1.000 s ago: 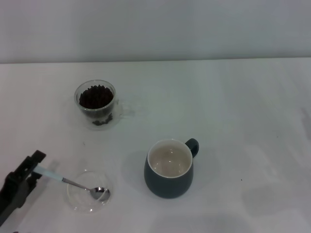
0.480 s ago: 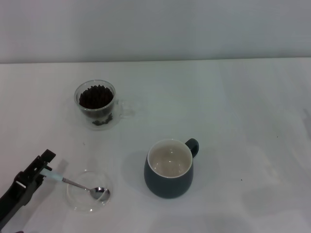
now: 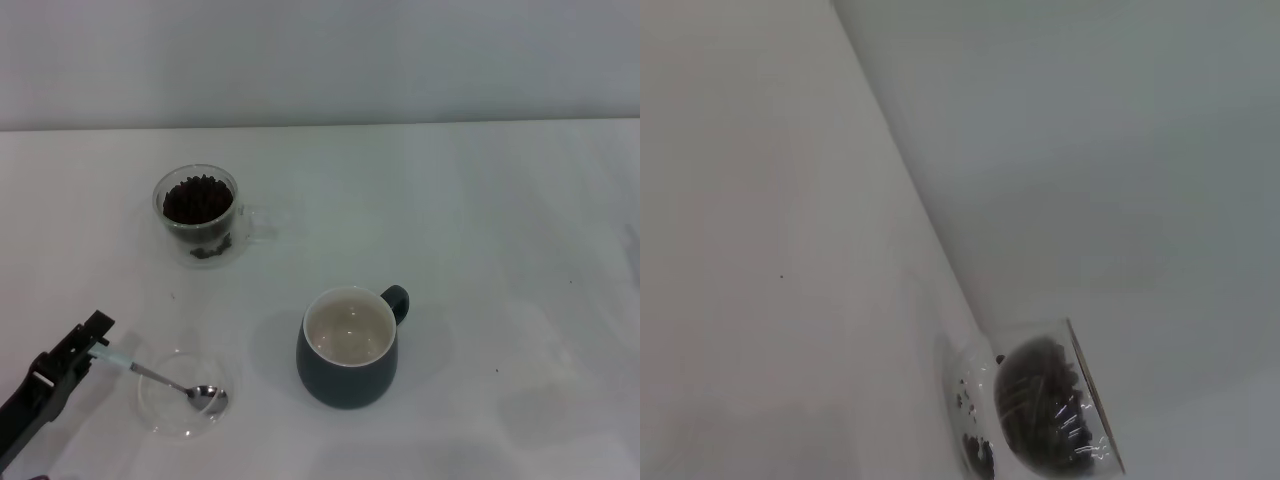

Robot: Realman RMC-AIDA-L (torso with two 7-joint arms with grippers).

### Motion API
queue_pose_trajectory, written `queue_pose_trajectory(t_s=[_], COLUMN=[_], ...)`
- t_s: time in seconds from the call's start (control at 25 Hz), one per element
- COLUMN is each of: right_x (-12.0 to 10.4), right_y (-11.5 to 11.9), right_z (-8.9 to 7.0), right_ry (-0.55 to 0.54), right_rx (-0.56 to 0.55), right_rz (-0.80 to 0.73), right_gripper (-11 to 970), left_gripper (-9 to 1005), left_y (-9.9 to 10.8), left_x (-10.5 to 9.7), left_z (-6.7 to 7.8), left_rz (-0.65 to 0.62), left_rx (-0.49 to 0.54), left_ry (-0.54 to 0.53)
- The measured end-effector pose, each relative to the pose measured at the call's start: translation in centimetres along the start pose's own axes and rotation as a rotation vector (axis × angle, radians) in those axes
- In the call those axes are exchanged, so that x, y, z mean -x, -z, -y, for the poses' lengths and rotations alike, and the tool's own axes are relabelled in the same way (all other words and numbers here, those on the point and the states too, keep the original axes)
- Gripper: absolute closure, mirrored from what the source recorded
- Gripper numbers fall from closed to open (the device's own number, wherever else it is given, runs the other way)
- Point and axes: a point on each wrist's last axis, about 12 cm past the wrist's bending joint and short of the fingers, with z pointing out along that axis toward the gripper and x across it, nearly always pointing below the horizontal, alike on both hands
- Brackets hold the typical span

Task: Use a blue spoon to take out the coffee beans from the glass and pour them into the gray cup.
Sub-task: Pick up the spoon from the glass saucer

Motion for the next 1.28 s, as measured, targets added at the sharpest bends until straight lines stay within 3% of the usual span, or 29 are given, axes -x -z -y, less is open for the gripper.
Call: queue_pose_trajectory(t_s=[0.24, 0.44, 0.68, 1.0, 1.28], right_x=[0.0, 0.0, 0.0, 0.0, 0.1], right_y=[0.4, 0.6, 0.8, 1.0, 1.2], right_z=[0.0, -0.3, -0.5, -0.5, -0.8], right_ry=[0.000, 0.016, 0.014, 0.014, 0.011], right_rx=[-0.004, -0.006, -0.008, -0.007, 0.006], right_rz=[-0.001, 0.004, 0.004, 0.004, 0.011], right_gripper=[566, 566, 566, 566, 566], left_gripper=[476, 706, 834, 847, 864], left_y=[0.0, 0.0, -0.1, 0.9, 2.4], left_x=[0.1, 0.2, 0.2, 1.0, 4.1], left_z=[0.0, 0.1, 0.1, 0.3, 1.9], left_rz=[-0.007, -0.012, -0.017, 0.006, 0.033], left_rx=[-0.001, -0.004, -0.005, -0.036, -0.167], left_ry=[0.012, 0.015, 0.020, -0.004, -0.097])
